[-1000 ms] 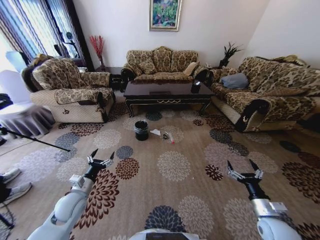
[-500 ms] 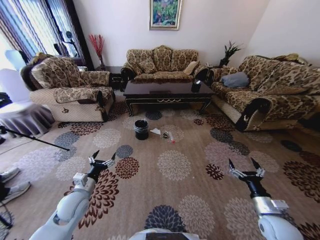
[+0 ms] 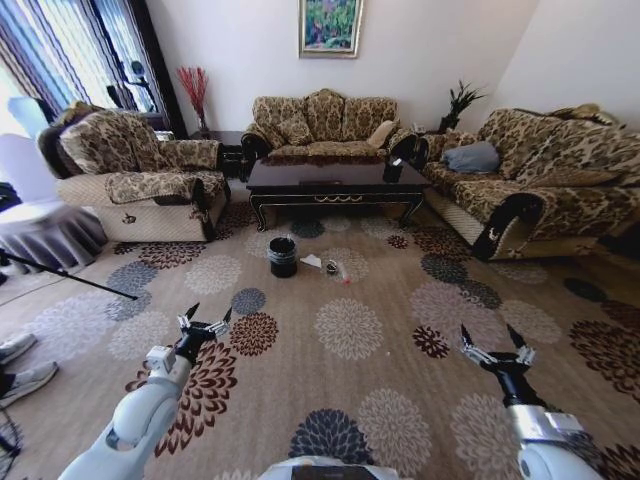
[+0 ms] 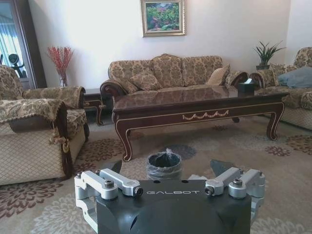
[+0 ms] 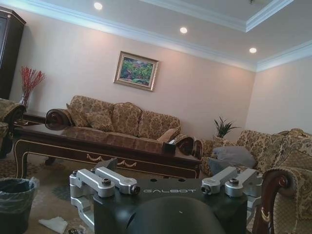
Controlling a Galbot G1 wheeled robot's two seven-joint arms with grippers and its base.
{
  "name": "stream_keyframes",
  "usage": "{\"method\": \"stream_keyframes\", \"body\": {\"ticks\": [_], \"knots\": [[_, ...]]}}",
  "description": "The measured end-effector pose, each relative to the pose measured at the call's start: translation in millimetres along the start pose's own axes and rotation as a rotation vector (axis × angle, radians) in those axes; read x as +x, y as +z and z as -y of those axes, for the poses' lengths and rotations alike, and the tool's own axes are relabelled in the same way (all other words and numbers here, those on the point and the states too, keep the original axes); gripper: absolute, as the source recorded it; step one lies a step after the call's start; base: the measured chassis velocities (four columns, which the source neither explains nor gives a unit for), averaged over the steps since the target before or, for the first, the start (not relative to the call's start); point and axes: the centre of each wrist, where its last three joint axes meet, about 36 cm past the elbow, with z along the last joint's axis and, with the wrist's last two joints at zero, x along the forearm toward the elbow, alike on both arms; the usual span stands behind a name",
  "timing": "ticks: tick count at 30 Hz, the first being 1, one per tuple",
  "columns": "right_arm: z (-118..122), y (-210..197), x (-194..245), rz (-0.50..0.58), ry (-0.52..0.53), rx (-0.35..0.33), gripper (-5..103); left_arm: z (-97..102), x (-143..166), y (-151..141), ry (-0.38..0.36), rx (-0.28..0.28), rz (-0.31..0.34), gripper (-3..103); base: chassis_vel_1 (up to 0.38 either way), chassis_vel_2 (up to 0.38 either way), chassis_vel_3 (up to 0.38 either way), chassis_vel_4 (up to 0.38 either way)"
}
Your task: Move to the front of the table and pick up the trash from the floor, then place it into the trash bin.
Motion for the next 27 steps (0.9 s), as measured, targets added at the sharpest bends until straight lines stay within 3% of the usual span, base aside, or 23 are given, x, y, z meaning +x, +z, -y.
{"method": "stream_keyframes", "body": {"ticks": [12,17,27], "knots": [[-5.9,4.9,-1.6,-0.014,-0.022,0.010,100,0.6,0.6,1.8,-0.003,-0.007,0.002,100,0.000,0.000,0.000,0.000],[-9.8,7.4,3.4,-0.063,-0.076,-0.008,100,1.6,0.9,0.6,0.000,-0.033,0.019,100,0.000,0.000,0.000,0.000],[-5.6,3.0,-2.7,-0.117,-0.083,0.009,100,7.1,2.1,-4.9,0.024,-0.068,0.052,100,0.000,0.000,0.000,0.000]]}}
